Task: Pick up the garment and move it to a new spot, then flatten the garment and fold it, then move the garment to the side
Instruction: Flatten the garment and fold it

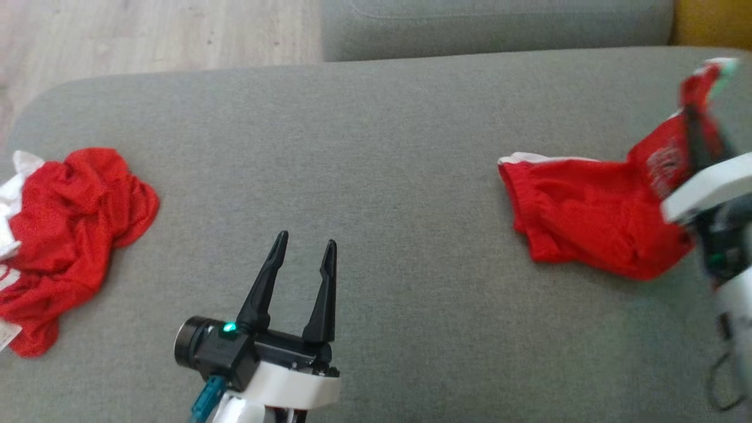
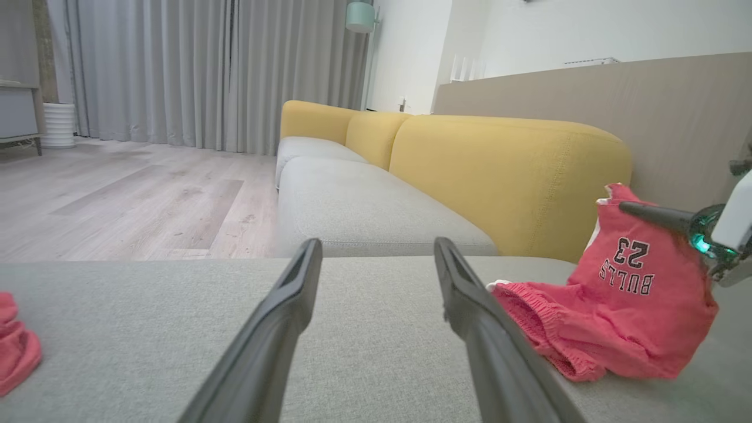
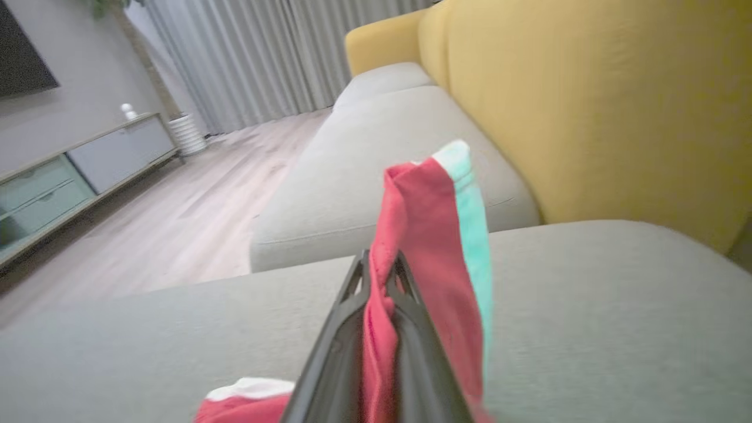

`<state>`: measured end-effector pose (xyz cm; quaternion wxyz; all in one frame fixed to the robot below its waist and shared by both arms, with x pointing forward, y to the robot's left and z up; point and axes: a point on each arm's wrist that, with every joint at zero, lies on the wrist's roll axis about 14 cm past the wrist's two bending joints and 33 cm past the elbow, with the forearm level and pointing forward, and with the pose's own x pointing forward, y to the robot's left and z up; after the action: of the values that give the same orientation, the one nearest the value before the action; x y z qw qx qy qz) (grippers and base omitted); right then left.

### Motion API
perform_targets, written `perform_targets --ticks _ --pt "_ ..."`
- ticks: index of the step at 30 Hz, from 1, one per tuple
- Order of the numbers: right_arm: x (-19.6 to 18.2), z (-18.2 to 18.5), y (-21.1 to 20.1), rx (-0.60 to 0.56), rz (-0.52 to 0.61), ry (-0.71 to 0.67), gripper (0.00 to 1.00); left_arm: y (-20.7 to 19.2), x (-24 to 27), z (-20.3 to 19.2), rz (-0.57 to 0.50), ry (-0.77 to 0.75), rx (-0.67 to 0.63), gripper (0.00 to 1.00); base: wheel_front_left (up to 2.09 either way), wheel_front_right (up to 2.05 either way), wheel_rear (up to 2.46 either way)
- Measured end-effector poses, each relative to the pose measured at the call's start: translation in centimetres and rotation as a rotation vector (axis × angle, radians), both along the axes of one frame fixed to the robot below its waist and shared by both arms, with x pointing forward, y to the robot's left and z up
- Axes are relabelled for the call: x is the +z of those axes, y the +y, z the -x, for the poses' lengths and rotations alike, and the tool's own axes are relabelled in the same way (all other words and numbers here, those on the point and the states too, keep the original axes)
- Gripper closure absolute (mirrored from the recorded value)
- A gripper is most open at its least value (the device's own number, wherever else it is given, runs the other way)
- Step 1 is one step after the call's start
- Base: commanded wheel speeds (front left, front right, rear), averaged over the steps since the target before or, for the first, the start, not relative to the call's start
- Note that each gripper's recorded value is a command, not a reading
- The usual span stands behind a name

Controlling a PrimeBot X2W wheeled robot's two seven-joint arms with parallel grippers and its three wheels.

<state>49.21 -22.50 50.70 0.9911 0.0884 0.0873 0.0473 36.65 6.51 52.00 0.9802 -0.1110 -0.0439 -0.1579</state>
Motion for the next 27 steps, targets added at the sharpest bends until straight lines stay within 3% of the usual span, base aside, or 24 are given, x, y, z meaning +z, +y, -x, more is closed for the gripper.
perform_targets --ticks 6,7,8,9,13,17,21,27 --pt "-1.6 2.3 10.1 0.207 -0.031 0.007 1.0 1.1 0.6 0.8 0.005 -0.013 0.036 0.0 0.0 0.0 0.0" --pt "-2.0 2.8 11.5 0.229 -0.049 0.016 0.96 1.3 0.6 0.9 0.005 -0.015 0.043 0.0 0.0 0.0 0.0" --pt "-2.4 3.3 13.0 0.251 -0.062 0.025 0.13 1.5 0.6 1.0 0.008 -0.013 0.05 0.0 0.0 0.0 0.0" --pt "-2.9 3.9 14.4 0.275 -0.073 0.038 0.0 1.7 0.5 1.2 0.013 -0.009 0.057 0.0 0.0 0.0 0.0" --pt "-3.4 5.8 17.8 0.342 -0.12 0.055 0.0 2.4 0.5 1.6 0.019 -0.005 0.082 0.0 0.0 0.0 0.0" --pt "-1.8 6.6 17.2 0.337 -0.134 -0.012 0.0 3.0 1.1 1.9 0.02 -0.023 0.11 0.0 0.0 0.0 0.0" --pt "-1.6 7.9 14.0 0.3 -0.082 -0.038 0.0 3.9 0.8 2.9 0.034 -0.01 0.148 0.0 0.0 0.0 0.0" --pt "-4.1 11.0 7.8 0.183 -0.031 0.032 0.0 4.7 0.1 4.7 0.043 0.014 0.188 0.0 0.0 0.0 0.0"
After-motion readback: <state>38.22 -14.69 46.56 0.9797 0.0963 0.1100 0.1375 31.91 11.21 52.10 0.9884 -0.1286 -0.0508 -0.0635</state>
